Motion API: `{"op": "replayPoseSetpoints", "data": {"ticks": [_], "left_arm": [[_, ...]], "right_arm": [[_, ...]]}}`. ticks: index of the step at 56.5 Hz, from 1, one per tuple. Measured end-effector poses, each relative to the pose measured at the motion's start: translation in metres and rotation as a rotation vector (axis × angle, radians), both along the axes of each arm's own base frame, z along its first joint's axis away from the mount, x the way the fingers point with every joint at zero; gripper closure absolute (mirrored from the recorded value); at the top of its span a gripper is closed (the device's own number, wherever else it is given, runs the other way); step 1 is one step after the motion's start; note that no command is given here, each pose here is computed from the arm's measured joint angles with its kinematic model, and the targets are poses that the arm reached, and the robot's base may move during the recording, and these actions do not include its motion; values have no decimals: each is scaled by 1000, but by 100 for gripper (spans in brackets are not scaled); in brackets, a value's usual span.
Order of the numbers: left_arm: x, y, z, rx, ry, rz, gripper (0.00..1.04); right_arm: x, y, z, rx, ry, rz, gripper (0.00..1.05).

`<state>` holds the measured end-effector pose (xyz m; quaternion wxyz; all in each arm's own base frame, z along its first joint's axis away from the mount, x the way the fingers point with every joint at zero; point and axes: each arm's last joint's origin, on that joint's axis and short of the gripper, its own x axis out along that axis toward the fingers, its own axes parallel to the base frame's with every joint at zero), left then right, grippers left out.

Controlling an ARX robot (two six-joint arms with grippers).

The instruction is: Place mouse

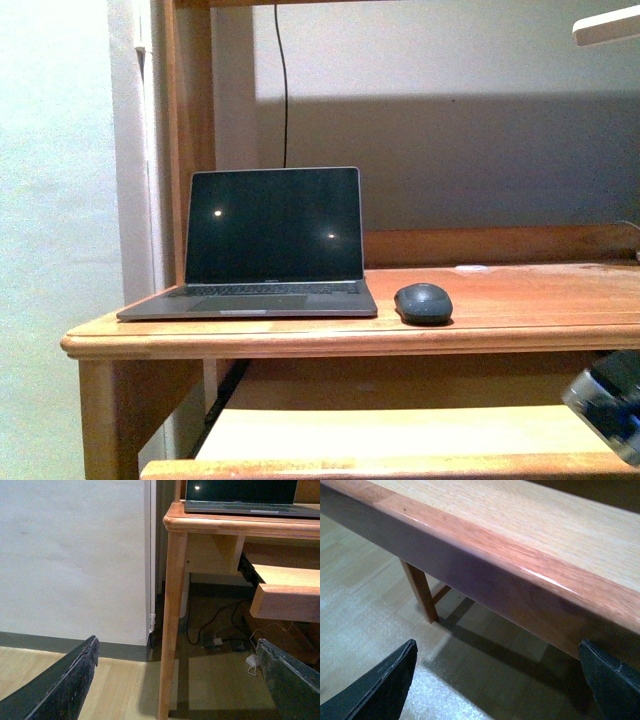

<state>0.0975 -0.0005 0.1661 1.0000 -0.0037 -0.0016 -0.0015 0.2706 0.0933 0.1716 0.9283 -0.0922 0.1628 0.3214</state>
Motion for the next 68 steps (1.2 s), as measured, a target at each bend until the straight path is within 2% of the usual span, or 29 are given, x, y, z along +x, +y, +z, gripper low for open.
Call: {"op": "replayPoseSetpoints", "data": {"ticks": [16, 45, 60, 68], "left_arm": [[0, 0, 0, 0, 0, 0, 8], [0, 0, 0, 0, 0, 0, 8], [0, 0, 0, 0, 0, 0, 8], [0, 0, 0, 0, 0, 0, 8]], "right_arm": [[61, 45, -1, -20, -53, -152, 7], [107, 85, 0, 17, -66, -283, 7], [107, 84, 1, 67, -51, -297, 7], [93, 67, 7, 129, -33, -279, 7]]}}
